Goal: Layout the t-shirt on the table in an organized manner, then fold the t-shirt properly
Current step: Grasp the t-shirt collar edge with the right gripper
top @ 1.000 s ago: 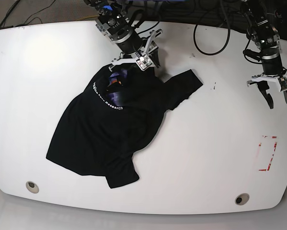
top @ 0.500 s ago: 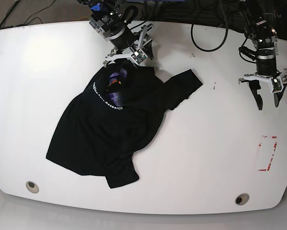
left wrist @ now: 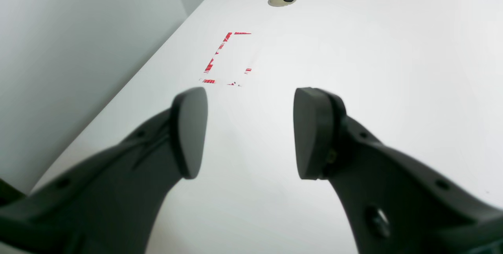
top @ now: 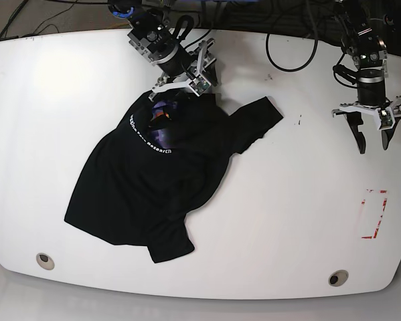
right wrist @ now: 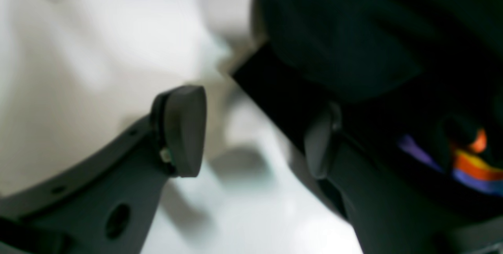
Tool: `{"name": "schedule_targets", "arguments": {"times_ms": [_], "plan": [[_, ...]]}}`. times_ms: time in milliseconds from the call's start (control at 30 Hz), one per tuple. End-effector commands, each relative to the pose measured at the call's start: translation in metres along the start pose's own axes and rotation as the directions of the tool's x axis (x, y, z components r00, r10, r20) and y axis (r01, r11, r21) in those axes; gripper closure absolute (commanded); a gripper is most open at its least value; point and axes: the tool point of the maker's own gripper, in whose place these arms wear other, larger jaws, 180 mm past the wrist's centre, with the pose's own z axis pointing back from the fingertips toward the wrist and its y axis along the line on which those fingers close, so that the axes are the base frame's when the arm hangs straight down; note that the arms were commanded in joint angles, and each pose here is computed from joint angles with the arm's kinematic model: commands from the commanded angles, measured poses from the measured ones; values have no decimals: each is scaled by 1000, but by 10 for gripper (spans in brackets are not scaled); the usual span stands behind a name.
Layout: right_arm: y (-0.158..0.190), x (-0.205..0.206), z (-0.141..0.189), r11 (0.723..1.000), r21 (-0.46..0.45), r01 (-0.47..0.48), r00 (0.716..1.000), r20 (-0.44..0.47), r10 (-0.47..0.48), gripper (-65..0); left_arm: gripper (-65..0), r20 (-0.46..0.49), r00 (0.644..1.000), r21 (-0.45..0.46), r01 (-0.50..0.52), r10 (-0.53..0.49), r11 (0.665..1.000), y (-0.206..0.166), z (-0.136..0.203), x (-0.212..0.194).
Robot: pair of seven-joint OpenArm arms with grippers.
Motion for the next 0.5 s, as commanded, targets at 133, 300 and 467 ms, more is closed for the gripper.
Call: {"name": "schedule_targets", "arguments": {"times_ms": [133, 300, 467], "plan": [[-23, 8, -13, 999, -37, -27, 999, 22, 28, -373, -331, 48, 999, 4, 15, -15, 1000, 4, 2, 13], [-30, 12, -14, 998, -48, -37, 999, 30, 38, -373, -331, 45, 999, 3, 18, -18, 1000, 4, 3, 12], [-33, 15, -15, 998, -54, -39, 998, 36, 41, -362, -331, 45, 999, 3, 18, -18, 1000, 4, 3, 12]]}}
